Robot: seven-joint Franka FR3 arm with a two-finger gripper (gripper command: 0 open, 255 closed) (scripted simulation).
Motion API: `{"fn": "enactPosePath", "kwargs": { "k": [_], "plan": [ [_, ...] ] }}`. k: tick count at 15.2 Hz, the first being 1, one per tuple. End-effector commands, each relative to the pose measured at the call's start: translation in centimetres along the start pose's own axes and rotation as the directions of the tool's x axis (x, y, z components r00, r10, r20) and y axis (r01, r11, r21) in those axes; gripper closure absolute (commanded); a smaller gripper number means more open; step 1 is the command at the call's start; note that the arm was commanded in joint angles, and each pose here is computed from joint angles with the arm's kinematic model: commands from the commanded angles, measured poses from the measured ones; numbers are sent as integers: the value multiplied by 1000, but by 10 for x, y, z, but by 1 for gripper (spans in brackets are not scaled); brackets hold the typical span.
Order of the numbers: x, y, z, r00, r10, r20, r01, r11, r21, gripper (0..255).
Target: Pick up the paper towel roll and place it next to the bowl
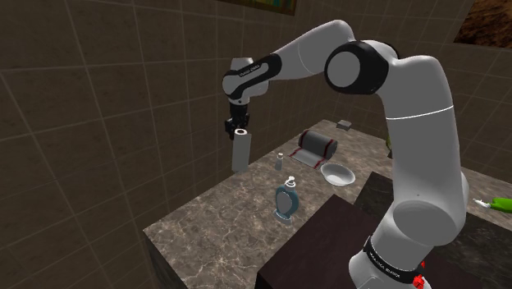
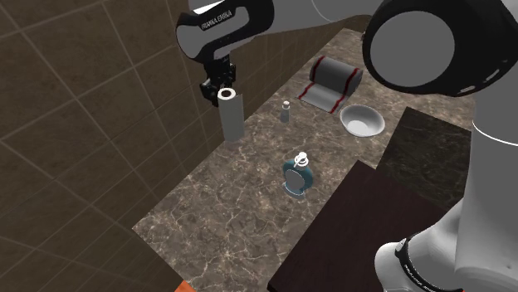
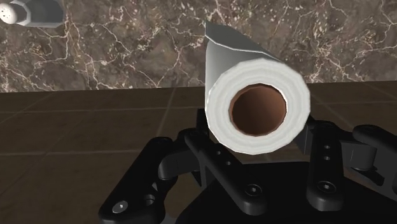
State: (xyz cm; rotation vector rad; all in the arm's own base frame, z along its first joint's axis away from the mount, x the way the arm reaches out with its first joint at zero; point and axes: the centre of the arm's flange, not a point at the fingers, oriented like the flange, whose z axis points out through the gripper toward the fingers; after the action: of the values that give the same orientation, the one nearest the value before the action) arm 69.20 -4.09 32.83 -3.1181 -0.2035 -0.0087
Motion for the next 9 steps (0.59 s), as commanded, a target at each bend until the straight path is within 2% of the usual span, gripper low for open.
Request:
{"fn": "enactPosePath", "kwargs": {
  "k": [1, 9],
  "plan": [
    [0, 0, -11, 1000, 0, 0, 0, 1000, 0, 255],
    [0, -1, -53, 1000, 0, 0, 0, 1000, 0, 255]
  ]
}}
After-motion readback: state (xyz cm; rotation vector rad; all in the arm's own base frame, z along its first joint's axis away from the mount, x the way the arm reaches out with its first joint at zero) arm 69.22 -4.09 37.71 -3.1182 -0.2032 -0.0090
